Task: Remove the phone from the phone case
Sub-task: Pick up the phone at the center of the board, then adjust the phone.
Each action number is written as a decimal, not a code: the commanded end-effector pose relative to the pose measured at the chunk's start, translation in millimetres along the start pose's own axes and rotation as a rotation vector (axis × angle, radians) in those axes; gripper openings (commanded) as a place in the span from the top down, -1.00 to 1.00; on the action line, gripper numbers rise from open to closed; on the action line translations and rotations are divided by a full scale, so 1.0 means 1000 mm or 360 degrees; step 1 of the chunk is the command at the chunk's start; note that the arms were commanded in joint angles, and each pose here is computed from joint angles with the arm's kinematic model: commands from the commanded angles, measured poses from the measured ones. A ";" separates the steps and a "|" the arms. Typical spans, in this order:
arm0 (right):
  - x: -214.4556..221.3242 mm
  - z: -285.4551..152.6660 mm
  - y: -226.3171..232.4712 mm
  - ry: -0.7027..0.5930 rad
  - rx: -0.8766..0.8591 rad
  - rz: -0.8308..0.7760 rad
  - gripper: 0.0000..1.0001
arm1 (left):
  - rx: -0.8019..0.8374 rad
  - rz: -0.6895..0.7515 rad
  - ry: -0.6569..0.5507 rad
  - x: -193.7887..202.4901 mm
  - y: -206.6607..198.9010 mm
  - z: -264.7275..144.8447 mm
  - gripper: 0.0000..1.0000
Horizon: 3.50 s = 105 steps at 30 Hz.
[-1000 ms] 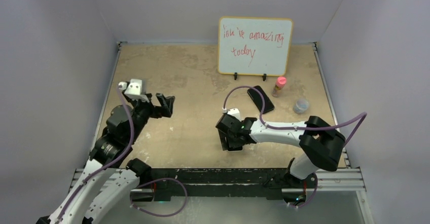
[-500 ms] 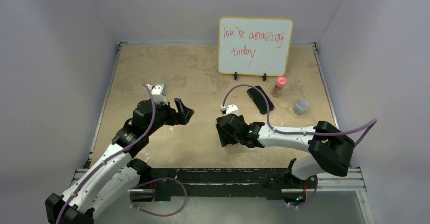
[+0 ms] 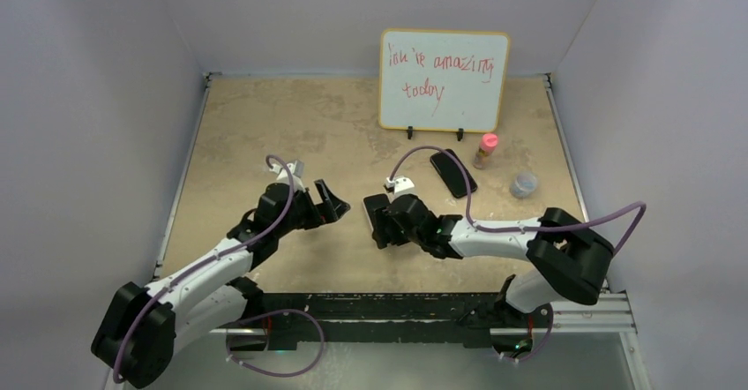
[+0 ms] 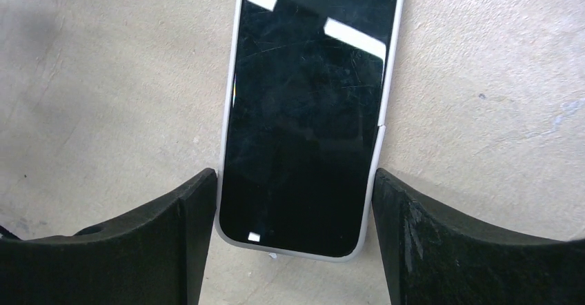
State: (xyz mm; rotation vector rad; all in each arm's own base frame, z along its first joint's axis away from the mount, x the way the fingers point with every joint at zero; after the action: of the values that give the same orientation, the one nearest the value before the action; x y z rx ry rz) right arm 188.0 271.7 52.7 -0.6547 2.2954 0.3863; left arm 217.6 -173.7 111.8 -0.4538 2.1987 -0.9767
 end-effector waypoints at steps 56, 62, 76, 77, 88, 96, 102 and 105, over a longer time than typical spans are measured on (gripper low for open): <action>-0.025 -0.011 0.027 -0.0439 -0.0392 0.0384 0.82 | 0.0537 -0.0330 0.0081 0.010 -0.053 0.071 1.00; -0.035 -0.032 0.020 -0.0547 -0.0373 0.0410 -0.45 | 0.0642 -0.0176 0.0042 -0.014 -0.076 0.062 1.00; -0.076 -0.096 0.003 -0.0995 -0.0410 0.0443 -0.97 | 0.1048 -0.0091 -0.0256 -0.074 -0.136 0.005 1.00; -0.079 -0.099 0.004 -0.1026 -0.0425 0.0417 -0.97 | 0.1048 -0.0084 -0.0293 -0.078 -0.139 0.002 1.00; -0.109 -0.118 0.025 -0.1338 -0.0670 0.0289 -0.98 | 0.1251 -0.0390 -0.0659 -0.107 -0.147 -0.049 1.00; -0.135 -0.123 0.053 -0.1474 -0.0907 0.0217 -0.97 | 0.1324 -0.0624 -0.0645 -0.101 -0.143 -0.069 1.00; -0.153 -0.132 0.061 -0.1588 -0.0999 0.0277 -0.90 | 0.1392 -0.0616 -0.0609 -0.095 -0.150 -0.080 1.00; -0.160 -0.135 0.067 -0.1609 -0.1058 0.0273 -0.86 | 0.1405 -0.0635 -0.0604 -0.094 -0.150 -0.081 1.00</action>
State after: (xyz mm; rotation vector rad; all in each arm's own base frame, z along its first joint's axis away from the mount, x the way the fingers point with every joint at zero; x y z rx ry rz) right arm 178.8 313.3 214.7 -0.4263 1.4183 1.1560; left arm 245.1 -184.6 268.9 -0.6200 1.3559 -1.6579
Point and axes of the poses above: each gripper's point midway between its finger pads, its own z axis out along the fingers, its own y axis along the line the jaws close on, x = y × z, the point moved 3 cm from there along -z, back along the fingers, and after that the axes turned 12 degrees about -z, right-handed, at the moved point
